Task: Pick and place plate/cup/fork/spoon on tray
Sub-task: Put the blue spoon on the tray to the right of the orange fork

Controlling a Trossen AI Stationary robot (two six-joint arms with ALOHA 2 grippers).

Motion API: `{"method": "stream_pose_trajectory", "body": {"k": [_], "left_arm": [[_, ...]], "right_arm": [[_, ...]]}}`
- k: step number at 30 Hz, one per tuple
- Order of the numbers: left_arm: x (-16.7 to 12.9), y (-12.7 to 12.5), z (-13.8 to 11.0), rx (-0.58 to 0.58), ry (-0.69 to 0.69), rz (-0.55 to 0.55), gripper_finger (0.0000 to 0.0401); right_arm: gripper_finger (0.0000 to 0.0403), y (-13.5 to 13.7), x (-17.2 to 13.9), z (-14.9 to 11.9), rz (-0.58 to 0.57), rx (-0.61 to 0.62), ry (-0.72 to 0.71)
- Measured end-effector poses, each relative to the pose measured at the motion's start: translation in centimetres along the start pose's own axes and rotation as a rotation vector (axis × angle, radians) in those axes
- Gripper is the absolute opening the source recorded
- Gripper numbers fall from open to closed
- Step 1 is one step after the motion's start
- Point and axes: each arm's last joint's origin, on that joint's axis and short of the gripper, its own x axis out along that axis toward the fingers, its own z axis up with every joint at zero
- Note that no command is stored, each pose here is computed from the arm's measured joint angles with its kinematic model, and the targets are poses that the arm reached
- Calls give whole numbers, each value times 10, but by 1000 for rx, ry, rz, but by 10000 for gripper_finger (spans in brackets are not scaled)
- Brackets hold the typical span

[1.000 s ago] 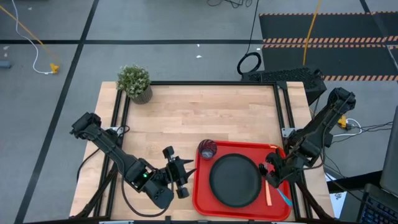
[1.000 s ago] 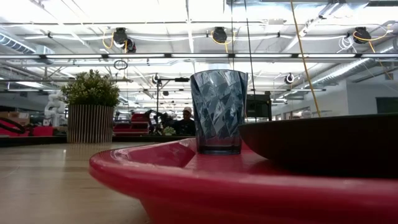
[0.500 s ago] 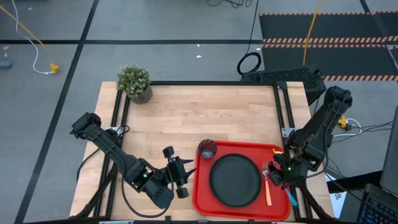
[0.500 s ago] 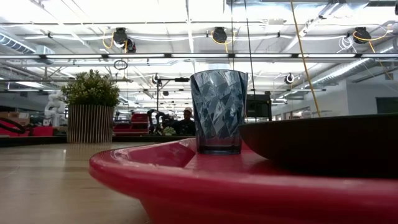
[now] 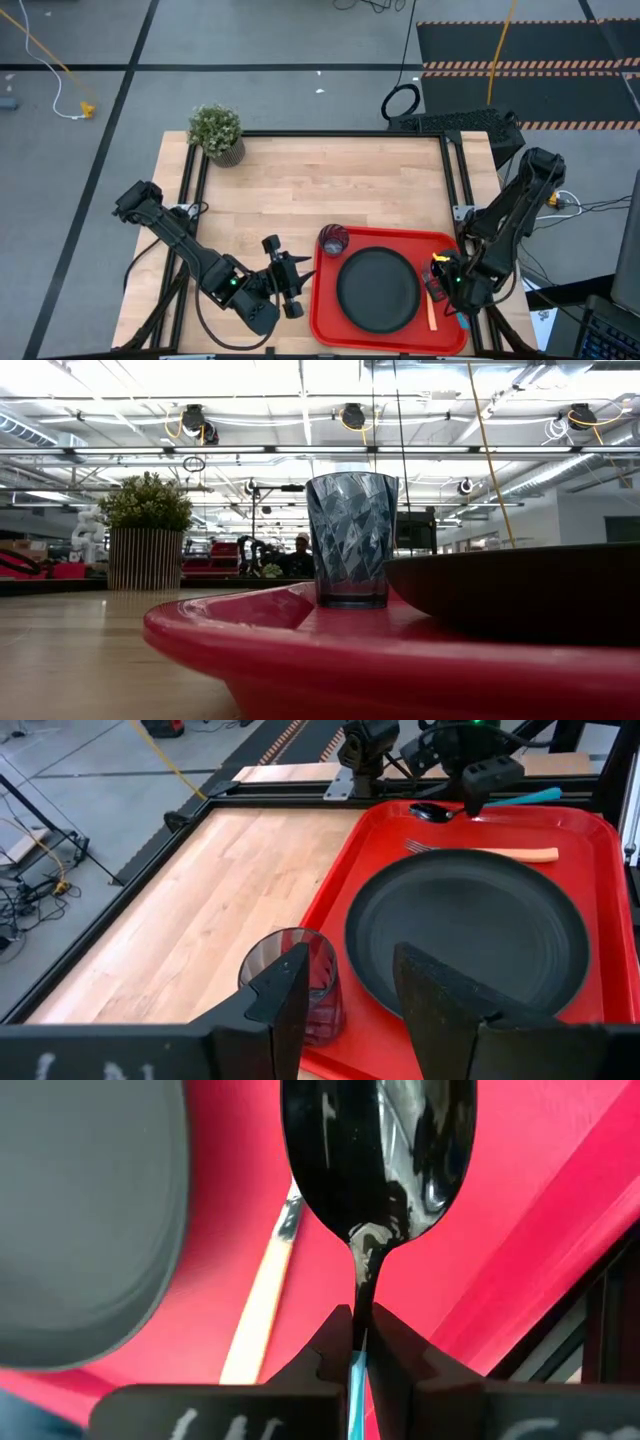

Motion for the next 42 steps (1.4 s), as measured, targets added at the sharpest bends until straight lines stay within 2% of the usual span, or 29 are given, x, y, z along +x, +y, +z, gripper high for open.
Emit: {"method": "stream_pose_trajectory", "body": {"k": [20,37,42], "left_arm": [[0,0,0,-19,-2,-3,149],[0,0,0,-25,-2,-3,149],[0,0,0,-26,-2,-3,149]], "right_arm": [[6,0,26,-1,-150,1,-120],[8,0,29,-1,-180,11,-112],[29,0,29,-1,-181,19,-111]]}}
